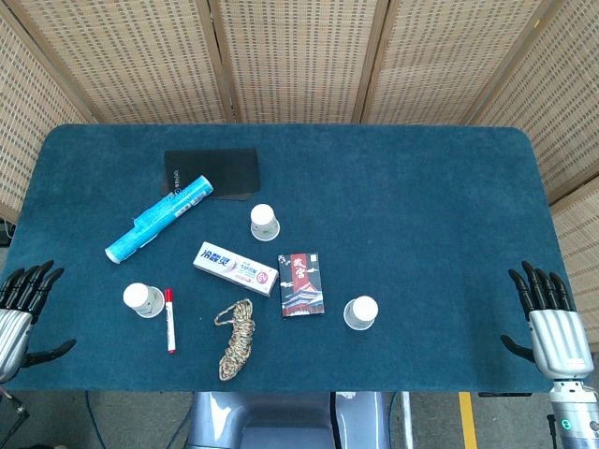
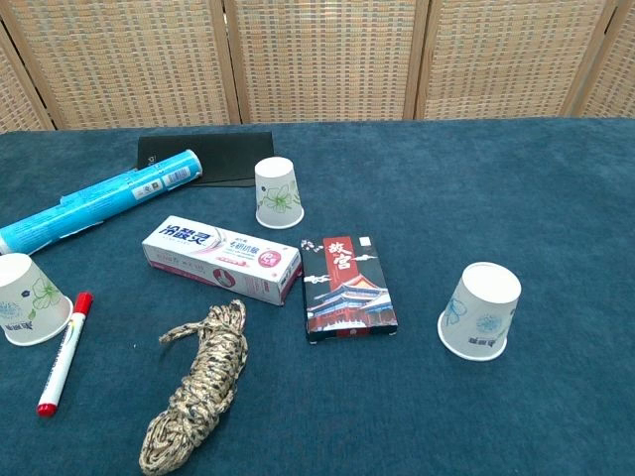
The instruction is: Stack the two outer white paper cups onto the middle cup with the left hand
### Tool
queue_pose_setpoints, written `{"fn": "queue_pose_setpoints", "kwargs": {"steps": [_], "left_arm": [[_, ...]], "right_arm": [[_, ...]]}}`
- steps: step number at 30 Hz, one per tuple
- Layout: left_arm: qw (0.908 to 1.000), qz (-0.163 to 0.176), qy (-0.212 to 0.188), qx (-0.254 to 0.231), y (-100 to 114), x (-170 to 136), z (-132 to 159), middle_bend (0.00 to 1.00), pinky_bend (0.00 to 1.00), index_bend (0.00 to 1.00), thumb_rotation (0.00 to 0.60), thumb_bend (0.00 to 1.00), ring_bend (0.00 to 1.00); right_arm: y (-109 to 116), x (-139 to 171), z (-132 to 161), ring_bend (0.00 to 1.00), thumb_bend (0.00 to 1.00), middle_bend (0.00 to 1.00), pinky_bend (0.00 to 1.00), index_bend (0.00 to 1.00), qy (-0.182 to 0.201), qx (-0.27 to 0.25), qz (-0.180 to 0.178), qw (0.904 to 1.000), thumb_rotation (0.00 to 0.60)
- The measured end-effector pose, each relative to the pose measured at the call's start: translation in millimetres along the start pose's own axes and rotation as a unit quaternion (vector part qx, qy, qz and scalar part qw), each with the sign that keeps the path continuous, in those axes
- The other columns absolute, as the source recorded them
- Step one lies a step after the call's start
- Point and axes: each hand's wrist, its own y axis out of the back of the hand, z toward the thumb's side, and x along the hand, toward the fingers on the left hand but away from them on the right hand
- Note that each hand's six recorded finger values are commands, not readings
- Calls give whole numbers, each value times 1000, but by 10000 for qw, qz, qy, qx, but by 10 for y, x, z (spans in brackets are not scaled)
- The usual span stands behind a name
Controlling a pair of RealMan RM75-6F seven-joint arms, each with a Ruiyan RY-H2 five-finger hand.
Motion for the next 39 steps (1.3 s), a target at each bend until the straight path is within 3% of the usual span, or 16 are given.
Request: {"fn": "queue_pose_setpoints", "kwargs": {"steps": [14,17,20,24,30,33,39], "left_arm": [[9995,-232,-201,19,-43,98,85,0,0,0,600,0,0],[9981,-372,-470,160,-67,233,203,0,0,0,600,0,0],[9915,-621,-1098,312,-115,513,475,0,0,0,600,0,0],[9695,-915,-2192,603,-159,964,1001,0,0,0,600,0,0],[9271,-834,-3539,908,-126,1463,1819,0,0,0,600,0,0],[9101,-848,-3930,1005,-150,1608,2135,0,0,0,600,0,0],[8846,-1107,-4354,1251,-278,1814,2628,0,0,0,600,0,0]], "right_arm": [[0,-24,-30,0,0,0,0,0,-78,-12,7,10000,600],[-8,-50,-53,0,0,0,0,0,-144,-12,17,9999,600],[-23,-99,-105,0,0,0,0,0,-281,-19,39,9996,600],[-23,-142,-142,0,0,0,0,0,-352,-18,10,9994,600],[-29,-173,-244,0,0,0,0,0,-549,-32,5,9985,600],[-37,-196,-278,0,0,0,0,0,-622,-54,24,9980,600],[-49,-238,-338,0,0,0,0,0,-735,-75,71,9972,600]]}}
